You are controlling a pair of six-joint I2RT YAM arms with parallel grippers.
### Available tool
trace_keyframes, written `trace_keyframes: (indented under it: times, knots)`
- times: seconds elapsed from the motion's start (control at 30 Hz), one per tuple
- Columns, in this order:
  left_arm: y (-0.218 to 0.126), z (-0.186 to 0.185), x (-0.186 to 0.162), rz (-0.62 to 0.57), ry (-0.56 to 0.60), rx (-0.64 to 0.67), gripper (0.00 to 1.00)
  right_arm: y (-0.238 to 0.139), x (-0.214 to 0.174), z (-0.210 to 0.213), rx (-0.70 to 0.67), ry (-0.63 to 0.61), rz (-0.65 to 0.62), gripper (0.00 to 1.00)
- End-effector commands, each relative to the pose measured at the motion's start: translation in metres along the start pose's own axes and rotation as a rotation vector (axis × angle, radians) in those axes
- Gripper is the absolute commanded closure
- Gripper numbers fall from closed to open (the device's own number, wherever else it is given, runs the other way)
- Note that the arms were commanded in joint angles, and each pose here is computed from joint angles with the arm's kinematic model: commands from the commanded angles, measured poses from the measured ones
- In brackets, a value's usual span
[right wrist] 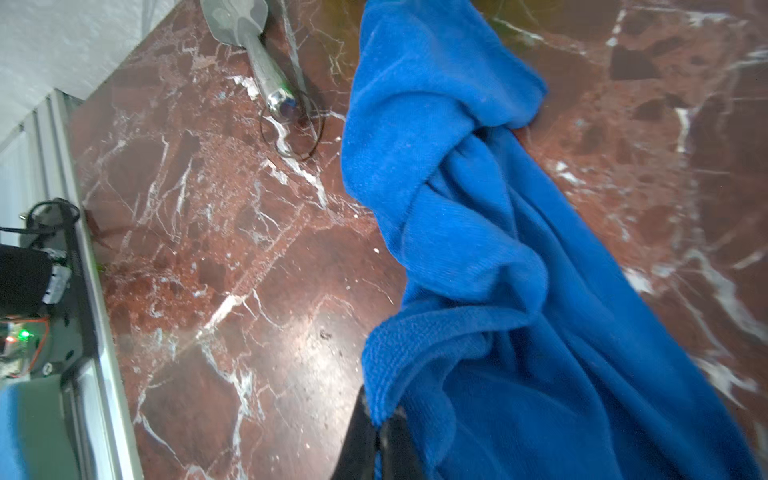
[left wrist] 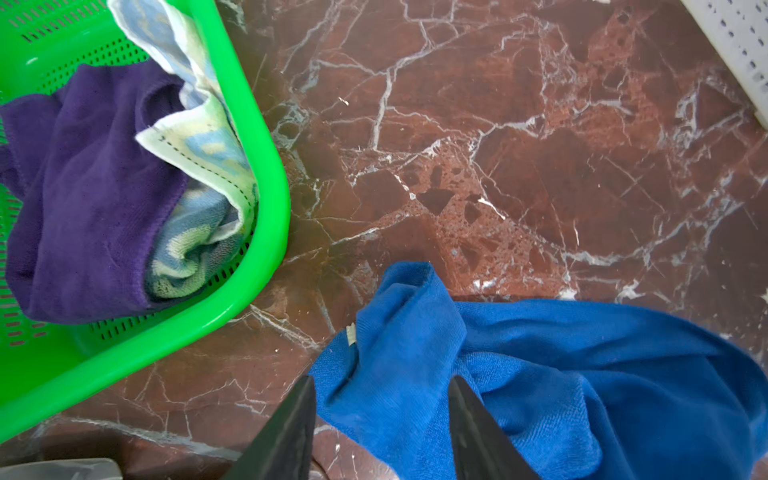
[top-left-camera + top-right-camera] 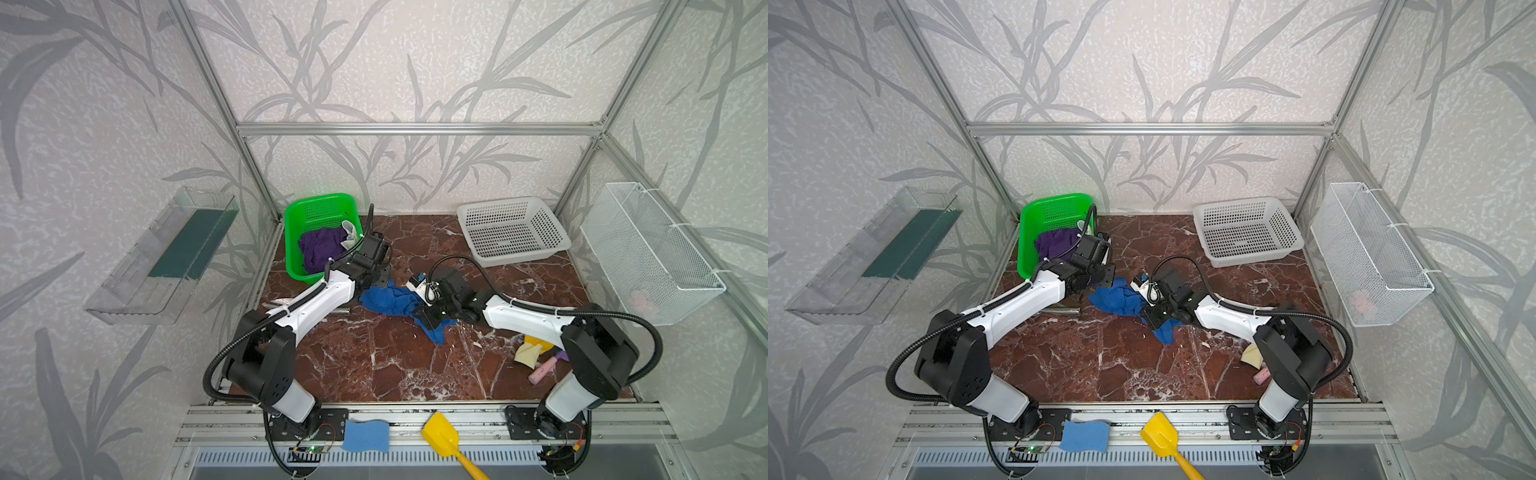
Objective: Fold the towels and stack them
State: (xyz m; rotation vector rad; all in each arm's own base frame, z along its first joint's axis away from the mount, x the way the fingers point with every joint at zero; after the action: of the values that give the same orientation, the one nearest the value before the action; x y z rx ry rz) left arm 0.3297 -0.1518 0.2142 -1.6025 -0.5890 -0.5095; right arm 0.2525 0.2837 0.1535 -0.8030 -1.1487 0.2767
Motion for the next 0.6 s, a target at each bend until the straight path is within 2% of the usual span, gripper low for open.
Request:
trace_keyframes:
  times: [0.0, 0.07, 0.17, 0.23, 0.37, 0.57]
  knots:
    - [-0.015, 0.001, 0.012, -0.069, -0.016, 0.003, 0.44, 0.009, 0.012, 0.009, 0.131, 0.019, -0.021, 0.90]
    - [-0.018, 0.003, 0.011, -0.081, -0.016, 0.003, 0.43, 0.008, 0.010, 0.010, 0.135, 0.017, -0.016, 0.77]
    - [-0.023, 0.005, 0.009, -0.098, -0.016, -0.010, 0.42, -0.007, 0.012, 0.012, 0.098, -0.021, -0.044, 0.41]
    - [-0.025, 0.004, 0.008, -0.107, -0.004, -0.027, 0.42, -0.018, 0.012, 0.012, 0.052, -0.043, -0.053, 0.29]
    - [-0.029, 0.001, 0.004, -0.101, 0.054, -0.077, 0.47, -0.043, 0.011, -0.003, -0.086, -0.030, -0.076, 0.26]
    - [-0.046, -0.014, -0.020, -0.110, 0.226, -0.188, 0.50, -0.077, -0.008, -0.041, -0.265, 0.096, -0.062, 0.27]
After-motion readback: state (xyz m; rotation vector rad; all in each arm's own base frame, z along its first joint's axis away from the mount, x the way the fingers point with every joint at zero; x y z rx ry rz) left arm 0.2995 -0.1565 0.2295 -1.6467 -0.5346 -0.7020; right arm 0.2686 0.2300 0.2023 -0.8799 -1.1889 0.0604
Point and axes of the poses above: each gripper's point midway between its finger pads, its own y axis out along the fingers, its own z axis along the line the jaws close on, x = y × z, the point moved 9 cm from there along -y, back along the fingers, and after that the axes turned 13 degrees about -y, right-handed, at the moved point
